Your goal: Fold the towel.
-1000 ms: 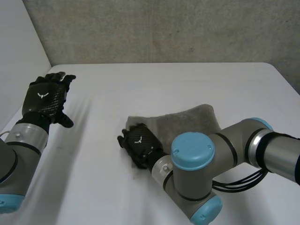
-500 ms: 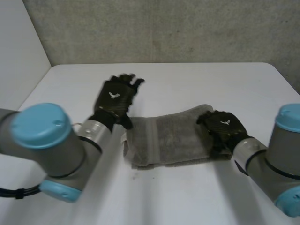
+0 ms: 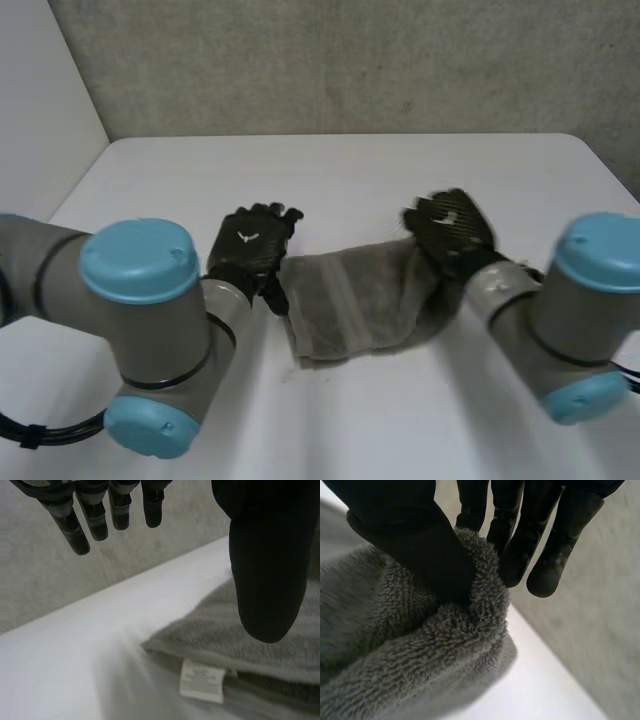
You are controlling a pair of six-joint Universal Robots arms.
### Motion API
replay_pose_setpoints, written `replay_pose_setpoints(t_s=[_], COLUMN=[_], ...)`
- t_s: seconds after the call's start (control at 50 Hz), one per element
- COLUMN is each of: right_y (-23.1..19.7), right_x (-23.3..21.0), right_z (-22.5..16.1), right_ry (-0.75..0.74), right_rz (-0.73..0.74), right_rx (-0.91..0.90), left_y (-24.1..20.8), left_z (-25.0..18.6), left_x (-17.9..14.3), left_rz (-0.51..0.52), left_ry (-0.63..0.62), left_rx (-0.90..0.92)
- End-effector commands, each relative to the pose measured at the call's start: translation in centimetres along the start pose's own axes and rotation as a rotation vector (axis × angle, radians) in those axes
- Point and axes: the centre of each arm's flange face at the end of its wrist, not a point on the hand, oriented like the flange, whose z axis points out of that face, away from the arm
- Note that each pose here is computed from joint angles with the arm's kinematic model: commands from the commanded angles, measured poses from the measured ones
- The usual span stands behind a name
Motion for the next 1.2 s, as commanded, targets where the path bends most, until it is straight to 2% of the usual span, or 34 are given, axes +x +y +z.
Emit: replay_pose_setpoints(t_s=[0.02,0.04,0.08,0.14,0.18,0.3,0.38,0.48,0.56,0.58,0.6,0.64,0.66,0.72,0.76,0.84,0.92,1.04,1.08,1.1,1.2], right_y=[-4.8,-4.8,-4.5,-3.9,-2.6,-2.7,-3.8,-4.5,-4.6,-4.7,-4.7,-4.6,-4.6,-3.9,-3.5,-3.9,-3.5,-1.5,-0.8,-0.8,-0.3], right_x=[-8.2,-8.2,-11.9,-13.5,-15.2,-15.8,-15.1,-12.1,-7.0,-5.1,-5.1,-1.6,-1.5,1.0,2.3,2.7,2.2,1.3,-0.5,-0.5,-3.0], right_z=[-0.6,-0.6,-1.3,-1.7,-2.7,-3.9,-4.6,-4.9,-4.4,-4.3,-4.3,-4.1,-4.1,-3.8,-3.6,-3.4,-2.9,-0.8,-0.2,-0.2,1.0], right_ry=[-0.19,-0.19,-0.288,-0.333,-0.413,-0.514,-0.51,-0.425,-0.258,-0.203,-0.202,-0.11,-0.109,-0.044,-0.013,-0.012,-0.037,-0.084,-0.176,-0.176,-0.282], right_rz=[-0.064,-0.064,-0.127,-0.143,-0.155,-0.132,-0.117,-0.071,0.094,0.173,0.174,0.33,0.331,0.457,0.534,0.553,0.562,0.587,0.603,0.603,0.608], right_rx=[0.15,0.15,0.16,0.148,0.116,0.14,0.158,0.126,0.044,0.028,0.028,-0.001,-0.001,-0.037,-0.065,-0.076,-0.121,-0.222,-0.263,-0.263,-0.274], left_y=[-2.6,-2.6,-3.2,-3.4,-3.9,-4.7,-5.2,-6.0,-6.0,-6.0,-6.0,-5.8,-5.3,-4.9,-4.2,-3.0,0.1,2.3,3.0,3.7,4.7], left_z=[-2.0,-2.0,-2.8,-3.1,-3.7,-4.1,-3.8,-3.2,-2.4,-1.9,-1.4,-1.0,-0.6,-0.2,0.3,0.6,0.9,0.5,0.3,0.0,-0.5], left_x=[-2.8,-2.8,-4.1,-4.8,-6.1,-6.8,-6.8,-6.7,-6.0,-5.3,-4.2,-2.9,-1.7,-0.8,1.4,2.9,3.5,1.6,1.0,0.6,0.3], left_rz=[-0.018,-0.018,-0.026,-0.031,-0.034,-0.036,-0.039,-0.041,-0.042,-0.044,-0.046,-0.05,-0.057,-0.066,-0.089,-0.107,-0.101,-0.083,-0.076,-0.067,-0.055], left_ry=[-0.087,-0.087,-0.121,-0.144,-0.18,-0.203,-0.202,-0.194,-0.172,-0.143,-0.103,-0.058,-0.018,0.01,0.066,0.103,0.096,-0.039,-0.069,-0.09,-0.098], left_rx=[0.058,0.058,0.074,0.084,0.108,0.166,0.189,0.216,0.215,0.217,0.219,0.215,0.205,0.194,0.175,0.124,-0.009,-0.129,-0.156,-0.18,-0.212])
